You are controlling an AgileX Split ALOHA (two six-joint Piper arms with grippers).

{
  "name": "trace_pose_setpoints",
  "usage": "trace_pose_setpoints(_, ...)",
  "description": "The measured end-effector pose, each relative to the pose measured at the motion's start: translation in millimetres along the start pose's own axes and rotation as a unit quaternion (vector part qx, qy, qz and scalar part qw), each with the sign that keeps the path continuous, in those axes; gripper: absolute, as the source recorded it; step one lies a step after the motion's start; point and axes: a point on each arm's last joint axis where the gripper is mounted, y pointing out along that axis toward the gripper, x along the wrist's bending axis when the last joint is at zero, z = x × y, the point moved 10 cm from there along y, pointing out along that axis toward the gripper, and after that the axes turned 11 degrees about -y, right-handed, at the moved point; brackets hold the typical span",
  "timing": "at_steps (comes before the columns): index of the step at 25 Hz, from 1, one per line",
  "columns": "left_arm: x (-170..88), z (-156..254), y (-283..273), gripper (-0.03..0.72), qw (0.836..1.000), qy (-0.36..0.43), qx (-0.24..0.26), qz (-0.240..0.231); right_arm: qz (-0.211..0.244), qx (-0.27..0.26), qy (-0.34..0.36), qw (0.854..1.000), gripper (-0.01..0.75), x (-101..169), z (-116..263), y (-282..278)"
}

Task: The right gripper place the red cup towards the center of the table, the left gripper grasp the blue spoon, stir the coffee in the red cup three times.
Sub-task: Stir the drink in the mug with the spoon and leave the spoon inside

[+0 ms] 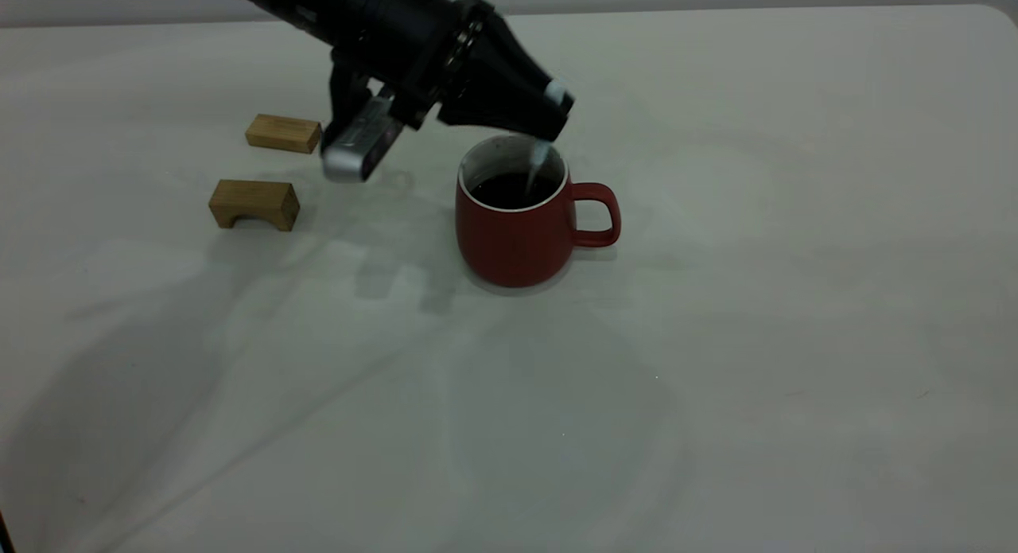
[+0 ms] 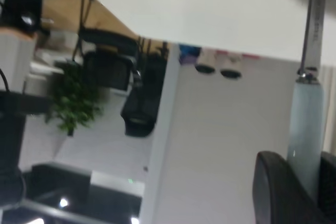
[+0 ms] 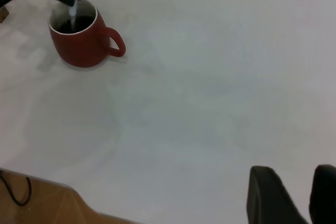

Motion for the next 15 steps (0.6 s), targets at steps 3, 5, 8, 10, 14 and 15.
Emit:
trace_pose_setpoints(3,-6.6,-5.9,-13.1,0.168,1.000,0.018,-0.013,0.011,0.000,0.000,0.000,1.000,0.237,0.0,0.0,0.0)
trace_pose_setpoints(5,-14.4,-6.7,-20.3,0.168,0.999,0.038,-0.016,0.029,0.000,0.000,0.000,1.000,0.237,0.0,0.0,0.0)
trace_pose_setpoints(8,-24.9,-3.0,-22.9,0.168,0.997,0.055,-0.009,0.057,0.000,0.000,0.000,1.000,0.237,0.0,0.0,0.0)
trace_pose_setpoints(10,-26.8,4.2,-19.0,0.168,0.996,0.058,0.004,0.064,0.000,0.000,0.000,1.000,0.237,0.0,0.0,0.0)
trace_pose_setpoints(14,-20.8,18.8,-2.1,0.168,0.996,0.063,0.023,0.055,0.000,0.000,0.000,1.000,0.237,0.0,0.0,0.0)
trace_pose_setpoints(15,-18.0,20.3,1.6,0.168,0.996,0.066,0.023,0.049,0.000,0.000,0.000,1.000,0.237,0.0,0.0,0.0)
